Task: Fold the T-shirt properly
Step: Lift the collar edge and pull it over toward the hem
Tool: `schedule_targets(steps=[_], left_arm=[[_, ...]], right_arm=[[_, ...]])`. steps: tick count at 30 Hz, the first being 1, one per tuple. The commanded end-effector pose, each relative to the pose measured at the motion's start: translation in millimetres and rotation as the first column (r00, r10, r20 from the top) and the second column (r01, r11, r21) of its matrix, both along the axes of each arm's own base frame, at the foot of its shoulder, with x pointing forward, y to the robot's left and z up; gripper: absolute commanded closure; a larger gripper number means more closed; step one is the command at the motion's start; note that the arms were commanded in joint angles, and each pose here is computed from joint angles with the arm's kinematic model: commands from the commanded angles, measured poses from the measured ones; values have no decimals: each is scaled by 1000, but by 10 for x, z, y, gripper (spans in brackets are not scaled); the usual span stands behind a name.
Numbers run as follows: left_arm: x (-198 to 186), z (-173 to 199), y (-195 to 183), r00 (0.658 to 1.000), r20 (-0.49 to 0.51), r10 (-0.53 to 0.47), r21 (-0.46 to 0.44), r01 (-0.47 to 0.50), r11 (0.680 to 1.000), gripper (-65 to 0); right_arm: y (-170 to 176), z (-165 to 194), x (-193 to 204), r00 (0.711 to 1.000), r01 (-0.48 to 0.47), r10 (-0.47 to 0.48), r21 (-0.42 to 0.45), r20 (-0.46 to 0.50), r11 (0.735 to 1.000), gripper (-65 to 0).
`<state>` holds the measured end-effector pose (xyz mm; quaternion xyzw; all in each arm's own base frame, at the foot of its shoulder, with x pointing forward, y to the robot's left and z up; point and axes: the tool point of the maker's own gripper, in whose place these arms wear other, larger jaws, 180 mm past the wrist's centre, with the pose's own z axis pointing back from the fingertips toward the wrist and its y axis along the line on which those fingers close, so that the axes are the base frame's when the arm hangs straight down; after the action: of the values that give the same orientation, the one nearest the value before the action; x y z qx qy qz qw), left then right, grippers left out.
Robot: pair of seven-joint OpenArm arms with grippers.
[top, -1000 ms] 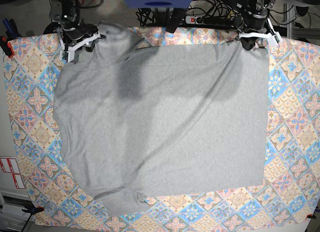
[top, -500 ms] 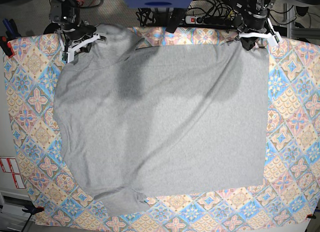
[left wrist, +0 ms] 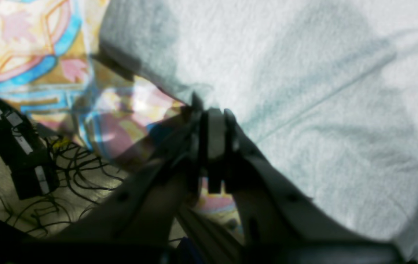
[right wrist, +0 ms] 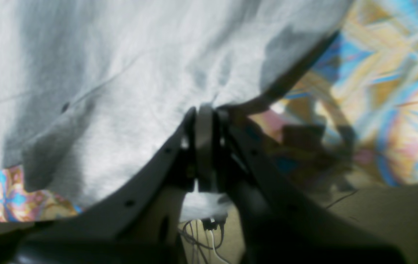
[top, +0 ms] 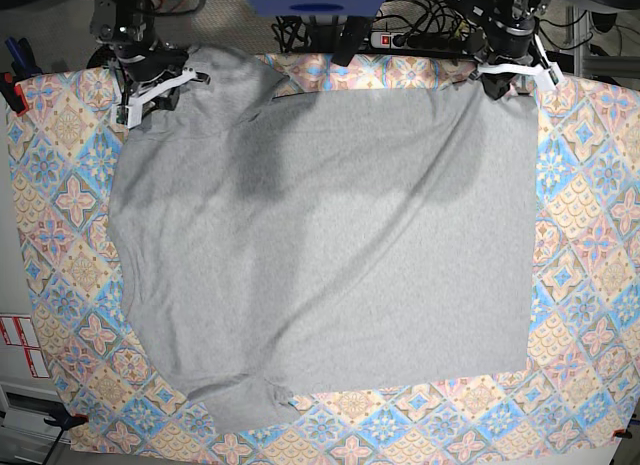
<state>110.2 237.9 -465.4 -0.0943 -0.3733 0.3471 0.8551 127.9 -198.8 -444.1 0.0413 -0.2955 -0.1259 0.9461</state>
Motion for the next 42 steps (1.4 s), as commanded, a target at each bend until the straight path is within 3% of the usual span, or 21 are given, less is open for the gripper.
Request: schedule_targets(steps=[1, 8, 12, 17, 23, 36, 42], left_arm=[[-22, 58, 48, 1000, 11, -10, 17, 10, 1000, 0], [-177, 28, -37, 996, -25, -87, 18, 88, 996, 0], [-258, 51, -98, 989, -31, -147, 39, 148, 988, 0], [-276, 57, -80, 987, -35, -156, 60, 158, 986, 0], [102, 443, -34, 983, 97, -158, 101, 148, 984, 0], [1013, 908, -33, 931, 326, -162, 139, 122, 983, 0], [1305, 967, 26, 915, 373, -155, 151, 105, 983, 0]], right_arm=[[-80, 52, -33, 1000, 4, -4, -19, 8, 1000, 0], [-466, 104, -206, 997, 72, -73, -88, -9, 993, 0], [-538, 146, -297, 1000, 19, -20, -90, -11, 996, 0], [-652, 172, -392, 999, 24, -26, -106, -20, 994, 0], [-652, 197, -342, 1000, 21, -22, -108, -7, 994, 0], [-630, 544, 688, 973, 39, -16, -96, 231, 995, 0], [-603, 798, 1233, 952, 37, -13, -74, 306, 997, 0]])
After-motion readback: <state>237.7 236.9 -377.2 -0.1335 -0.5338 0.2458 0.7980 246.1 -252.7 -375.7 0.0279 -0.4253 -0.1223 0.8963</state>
